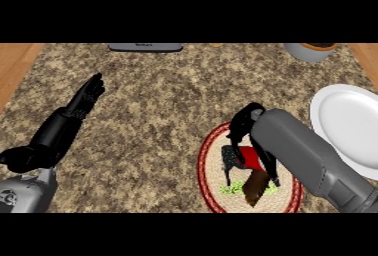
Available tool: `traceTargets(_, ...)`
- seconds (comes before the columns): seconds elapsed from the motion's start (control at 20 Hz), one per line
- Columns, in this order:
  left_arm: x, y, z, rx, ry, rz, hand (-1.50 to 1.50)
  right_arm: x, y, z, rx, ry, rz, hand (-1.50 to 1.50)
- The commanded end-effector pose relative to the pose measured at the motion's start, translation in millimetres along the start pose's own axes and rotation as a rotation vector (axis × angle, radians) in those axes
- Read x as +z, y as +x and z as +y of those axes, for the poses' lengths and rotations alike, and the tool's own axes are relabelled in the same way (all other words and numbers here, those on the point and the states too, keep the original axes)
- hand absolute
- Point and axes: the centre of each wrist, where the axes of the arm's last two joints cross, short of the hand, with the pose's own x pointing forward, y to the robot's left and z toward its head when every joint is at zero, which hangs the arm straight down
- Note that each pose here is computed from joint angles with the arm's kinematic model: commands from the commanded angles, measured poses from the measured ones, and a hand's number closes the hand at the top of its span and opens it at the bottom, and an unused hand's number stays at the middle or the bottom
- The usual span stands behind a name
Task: Pick the can from the placemat and place it in the plate
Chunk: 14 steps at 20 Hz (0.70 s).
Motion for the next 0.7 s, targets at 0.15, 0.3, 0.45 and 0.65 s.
traceTargets(0.15,14,-7,14,-0.011,0.08,0.055,0.0,9,22,46,0.148,-0.341,-0.08,1.5)
traceTargets(0.3,24,-23,10,0.008,0.094,0.118,0.0,51,44,37,0.248,-0.579,-0.111,1.5)
traceTargets(0.45,30,-27,12,0.004,0.122,0.148,0.0,74,44,51,0.295,-0.771,-0.188,1.5)
traceTargets(0.65,39,-31,22,-0.002,0.171,0.175,0.0,109,30,74,0.346,-0.993,-0.27,1.5)
